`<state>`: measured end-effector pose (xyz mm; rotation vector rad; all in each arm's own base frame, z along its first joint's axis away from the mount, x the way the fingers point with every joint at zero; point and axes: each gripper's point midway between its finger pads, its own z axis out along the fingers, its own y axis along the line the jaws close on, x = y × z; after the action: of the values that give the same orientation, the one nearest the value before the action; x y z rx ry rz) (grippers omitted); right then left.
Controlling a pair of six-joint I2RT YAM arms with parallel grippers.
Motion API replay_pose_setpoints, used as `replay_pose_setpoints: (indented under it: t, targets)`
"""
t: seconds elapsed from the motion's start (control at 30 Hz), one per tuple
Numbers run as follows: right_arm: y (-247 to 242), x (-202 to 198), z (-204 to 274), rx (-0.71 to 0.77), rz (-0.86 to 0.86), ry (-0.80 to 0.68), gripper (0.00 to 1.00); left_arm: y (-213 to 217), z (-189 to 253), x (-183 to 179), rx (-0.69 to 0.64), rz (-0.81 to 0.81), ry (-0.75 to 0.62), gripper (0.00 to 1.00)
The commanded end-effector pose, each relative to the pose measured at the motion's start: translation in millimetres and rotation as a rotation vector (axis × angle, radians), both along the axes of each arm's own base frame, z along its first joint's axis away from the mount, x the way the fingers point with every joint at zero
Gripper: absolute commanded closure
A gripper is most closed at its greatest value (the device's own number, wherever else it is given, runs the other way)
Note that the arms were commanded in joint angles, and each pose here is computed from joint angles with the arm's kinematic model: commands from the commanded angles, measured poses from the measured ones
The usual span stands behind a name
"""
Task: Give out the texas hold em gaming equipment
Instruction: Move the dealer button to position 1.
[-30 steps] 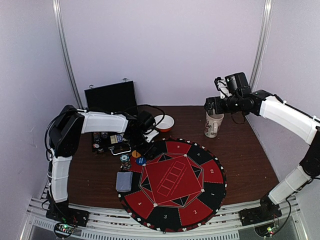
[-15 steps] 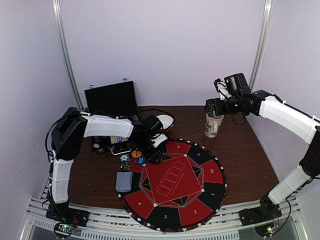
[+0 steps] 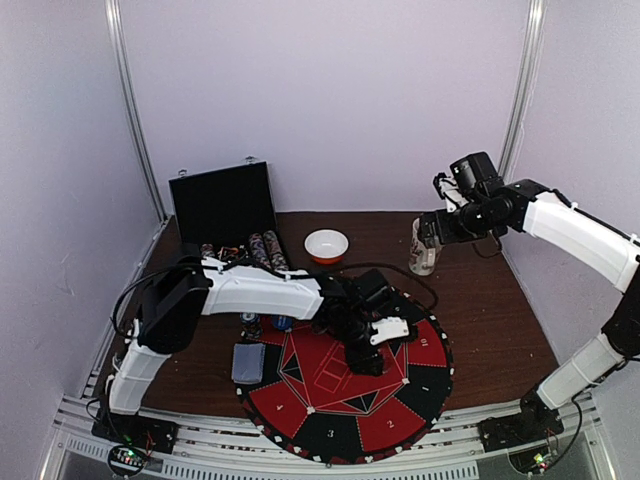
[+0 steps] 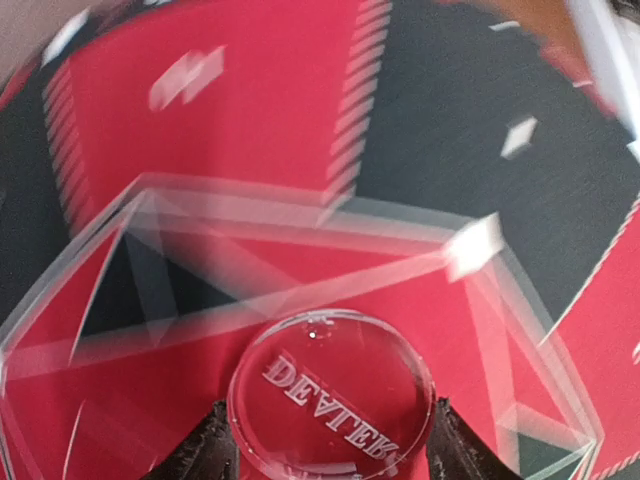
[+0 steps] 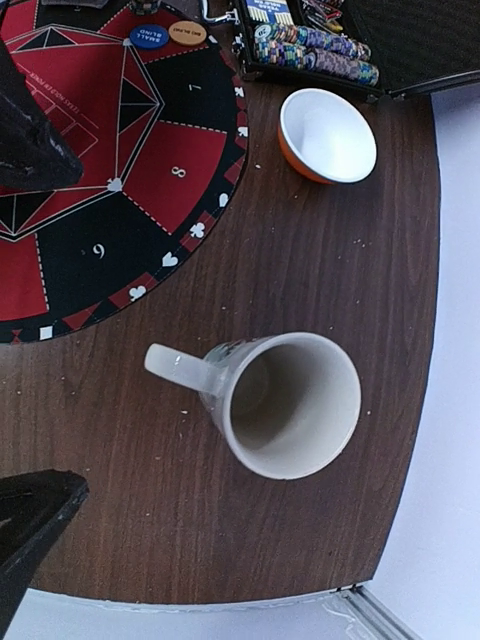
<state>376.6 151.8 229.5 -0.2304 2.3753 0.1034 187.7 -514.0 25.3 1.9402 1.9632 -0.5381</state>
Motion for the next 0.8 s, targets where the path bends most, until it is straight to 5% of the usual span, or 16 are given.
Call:
replay_pose_setpoints:
  t: [0.0, 0.27, 0.67, 0.77]
  targets:
    - [-28.6, -23.7, 9.9, 0.016, -0.078, 0.020, 0.00, -38.8, 4.0, -23.0, -0.076, -0.193, -0.013, 0.60]
    - [-49.3, -34.9, 12.0, 0.021, -0.126, 0.025, 0.00, -99.2, 22.4, -56.3, -0.205, -0.334, -0.065, 0.61]
    - [-58.1, -34.9, 9.2, 0.006, -0.146, 0.019, 0.00, -117.9, 18.2, -61.9, -0.255, -0.346, -0.069, 0.61]
    - [-59.2, -34.8, 7.1, 0.002, -0.150, 0.023, 0.00, -122.8, 19.1, -57.7, -0.264, -0.325, -0.085, 0.55]
